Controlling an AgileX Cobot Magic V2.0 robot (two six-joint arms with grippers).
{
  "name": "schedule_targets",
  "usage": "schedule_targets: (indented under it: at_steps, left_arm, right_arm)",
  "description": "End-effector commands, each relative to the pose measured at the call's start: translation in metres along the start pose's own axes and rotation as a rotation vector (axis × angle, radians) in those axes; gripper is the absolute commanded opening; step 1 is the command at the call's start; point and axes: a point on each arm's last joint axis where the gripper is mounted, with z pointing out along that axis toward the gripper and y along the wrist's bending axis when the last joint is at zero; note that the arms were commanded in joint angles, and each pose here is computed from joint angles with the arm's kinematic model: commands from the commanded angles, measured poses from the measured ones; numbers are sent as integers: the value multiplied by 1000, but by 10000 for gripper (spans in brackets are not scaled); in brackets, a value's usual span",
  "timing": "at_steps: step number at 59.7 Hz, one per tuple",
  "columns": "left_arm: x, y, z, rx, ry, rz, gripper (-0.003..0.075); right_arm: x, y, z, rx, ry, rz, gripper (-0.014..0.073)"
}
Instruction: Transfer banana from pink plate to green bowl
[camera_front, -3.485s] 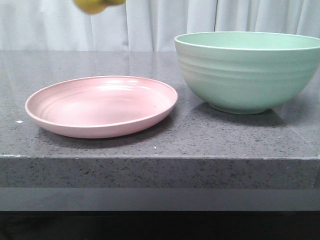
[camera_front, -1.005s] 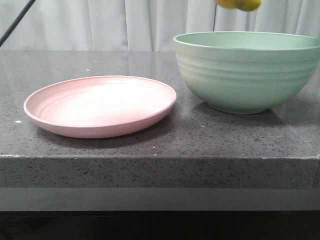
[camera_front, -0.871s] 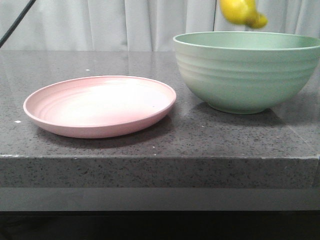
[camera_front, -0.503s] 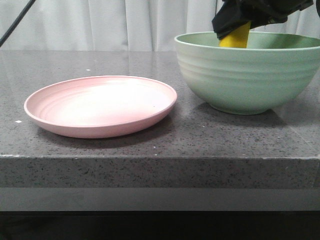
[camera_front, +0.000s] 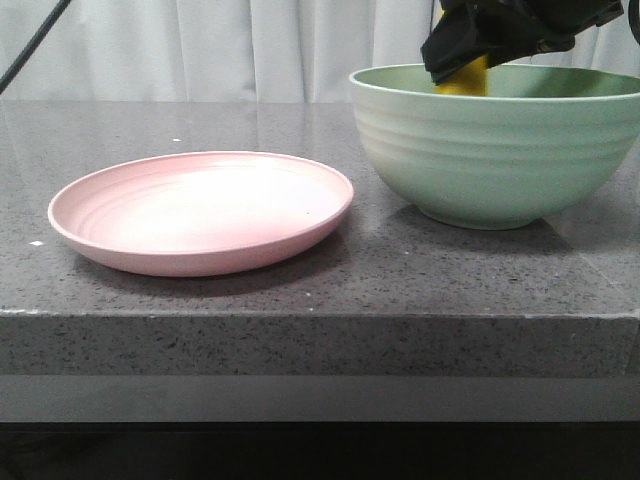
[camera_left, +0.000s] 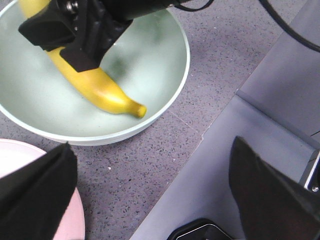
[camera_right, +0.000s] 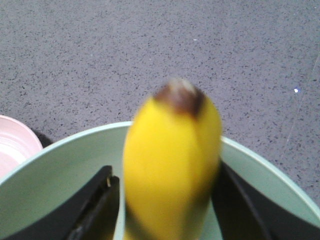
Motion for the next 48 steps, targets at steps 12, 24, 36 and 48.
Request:
schedule_targets:
  at_steps: [12,24,36,48]
  left_arm:
    - [-16,-6,-21,23,-130,1,606]
    - [-16,-6,-21,23,-130,1,581]
    - [-17,-6,-21,23,-132,1,396]
    - [-17,-6,-21,23,-136,1,122]
  right_arm:
    - [-21,0,-16,30,-86,-22,494]
    - [-36,7,-43,20,-159,-44,415]
    - [-52,19,-79,-5,-250,-73,88]
    - [-59,25,-100,-12,-302,-90,-55]
